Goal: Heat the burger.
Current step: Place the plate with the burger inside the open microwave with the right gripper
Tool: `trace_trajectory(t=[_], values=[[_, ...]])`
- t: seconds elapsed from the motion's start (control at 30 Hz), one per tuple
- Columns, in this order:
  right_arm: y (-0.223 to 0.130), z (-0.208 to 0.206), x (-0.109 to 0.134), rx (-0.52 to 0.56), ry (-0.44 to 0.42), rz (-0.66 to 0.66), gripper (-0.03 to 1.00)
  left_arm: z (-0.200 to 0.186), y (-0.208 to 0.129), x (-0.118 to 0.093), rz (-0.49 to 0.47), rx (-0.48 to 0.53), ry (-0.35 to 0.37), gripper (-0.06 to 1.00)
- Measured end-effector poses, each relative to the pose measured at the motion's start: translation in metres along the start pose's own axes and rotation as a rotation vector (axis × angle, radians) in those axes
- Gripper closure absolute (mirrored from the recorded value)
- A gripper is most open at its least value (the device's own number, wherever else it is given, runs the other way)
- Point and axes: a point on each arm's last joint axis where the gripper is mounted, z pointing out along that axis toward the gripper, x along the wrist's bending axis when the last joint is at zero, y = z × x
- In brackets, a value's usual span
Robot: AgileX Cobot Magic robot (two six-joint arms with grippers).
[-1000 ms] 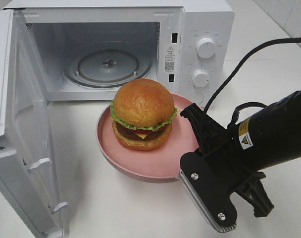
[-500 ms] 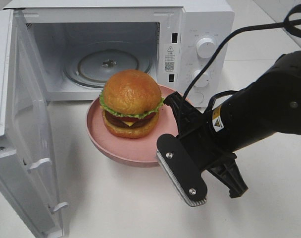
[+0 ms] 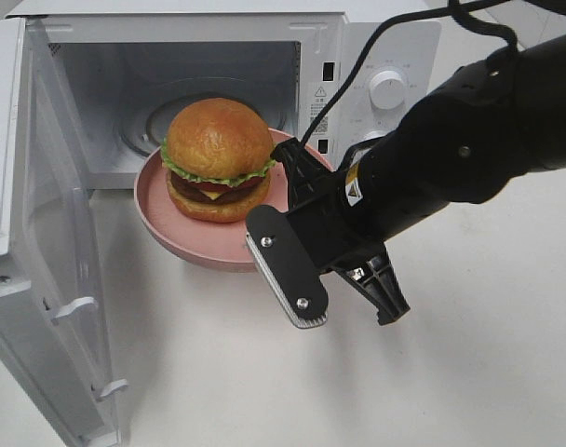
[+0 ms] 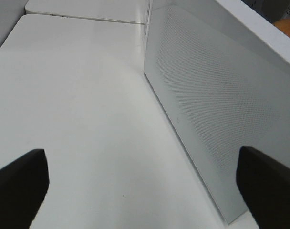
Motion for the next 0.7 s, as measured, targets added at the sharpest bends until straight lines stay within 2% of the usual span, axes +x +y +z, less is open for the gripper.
trace_trajectory(t=[0.27, 0.43, 0.7], values=[[0.002, 0.017, -0.024, 0.003, -0.016, 0.054, 0.92, 0.000, 0.000, 0.000, 0.000, 0.000, 0.000, -0.04], [0.002, 0.026, -0.032, 0.013, 0.013, 0.049, 0.92, 0.000, 0.000, 0.000, 0.000, 0.000, 0.000, -0.04], [0.002, 0.035, -0.050, 0.029, 0.010, 0.050, 0.92, 0.000, 0.000, 0.000, 0.000, 0.000, 0.000, -0.04]])
